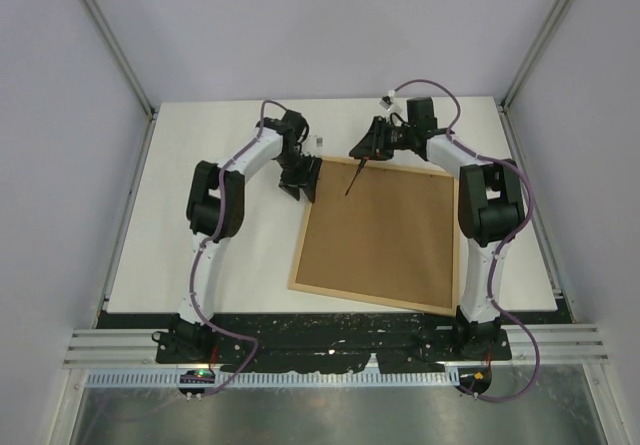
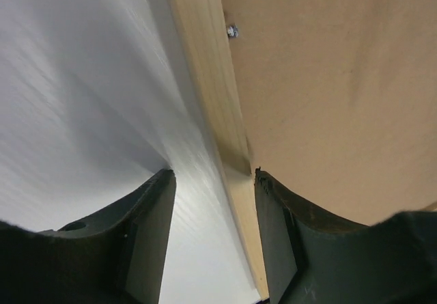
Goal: Take the photo out of the frame
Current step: Adjust the photo frame at the center of the board.
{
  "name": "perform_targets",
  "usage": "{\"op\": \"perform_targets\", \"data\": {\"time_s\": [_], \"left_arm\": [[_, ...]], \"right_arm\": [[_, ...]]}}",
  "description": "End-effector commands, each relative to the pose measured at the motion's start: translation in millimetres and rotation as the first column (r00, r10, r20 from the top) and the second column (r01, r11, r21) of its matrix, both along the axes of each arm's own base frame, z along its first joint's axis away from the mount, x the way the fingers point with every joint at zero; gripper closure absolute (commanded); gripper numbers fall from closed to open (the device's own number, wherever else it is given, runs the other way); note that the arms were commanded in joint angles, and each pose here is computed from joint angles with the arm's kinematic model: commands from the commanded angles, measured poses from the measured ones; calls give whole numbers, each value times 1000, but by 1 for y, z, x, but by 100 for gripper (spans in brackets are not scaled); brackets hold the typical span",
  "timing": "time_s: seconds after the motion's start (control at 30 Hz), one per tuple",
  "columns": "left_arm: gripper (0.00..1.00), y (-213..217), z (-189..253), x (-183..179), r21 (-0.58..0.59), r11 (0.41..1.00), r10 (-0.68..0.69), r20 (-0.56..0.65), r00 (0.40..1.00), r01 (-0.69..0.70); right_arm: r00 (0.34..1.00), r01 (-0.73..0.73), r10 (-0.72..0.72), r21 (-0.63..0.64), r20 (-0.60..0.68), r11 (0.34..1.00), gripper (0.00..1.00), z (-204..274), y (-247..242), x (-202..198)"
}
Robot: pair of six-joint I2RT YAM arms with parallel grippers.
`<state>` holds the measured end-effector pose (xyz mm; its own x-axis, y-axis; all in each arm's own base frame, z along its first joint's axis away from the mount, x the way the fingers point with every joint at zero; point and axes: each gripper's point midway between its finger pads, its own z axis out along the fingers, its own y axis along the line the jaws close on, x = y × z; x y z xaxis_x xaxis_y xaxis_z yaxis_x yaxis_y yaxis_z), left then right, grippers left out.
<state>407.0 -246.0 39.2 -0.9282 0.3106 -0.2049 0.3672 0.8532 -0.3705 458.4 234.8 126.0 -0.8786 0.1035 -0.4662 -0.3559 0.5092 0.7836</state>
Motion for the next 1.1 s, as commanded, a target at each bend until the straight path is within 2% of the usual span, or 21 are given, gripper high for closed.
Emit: {"op": "perform_targets", "data": {"time_s": [0.0,0.07,0.13,0.3,0.43,0.77,1.07], "left_arm": [[46,-3,5,-7,74,997,-31,17,999,30],[49,-2,1,-9,102,994,-32,14,999,31],[56,-1,-5,-15,114,993,-30,-4,1000,31],[83,8,-11,-32,136,991,-2,-34,999,6],[100,18,-16,-52,144,989,54,-57,997,-45],[100,32,3,-59,149,959,239,25,971,-240],[100,48,1,-45,123,913,393,2,920,-390]], "right_arm": [[983,96,-103,53,151,994,92,32,5,47],[978,119,-129,68,163,991,92,32,6,56],[974,134,-147,81,172,988,92,32,7,64],[969,138,-156,100,191,985,92,27,17,76],[966,132,-153,109,207,985,92,19,27,76],[986,86,-109,170,128,982,92,11,59,63],[995,58,-75,209,72,976,92,6,81,53]]}}
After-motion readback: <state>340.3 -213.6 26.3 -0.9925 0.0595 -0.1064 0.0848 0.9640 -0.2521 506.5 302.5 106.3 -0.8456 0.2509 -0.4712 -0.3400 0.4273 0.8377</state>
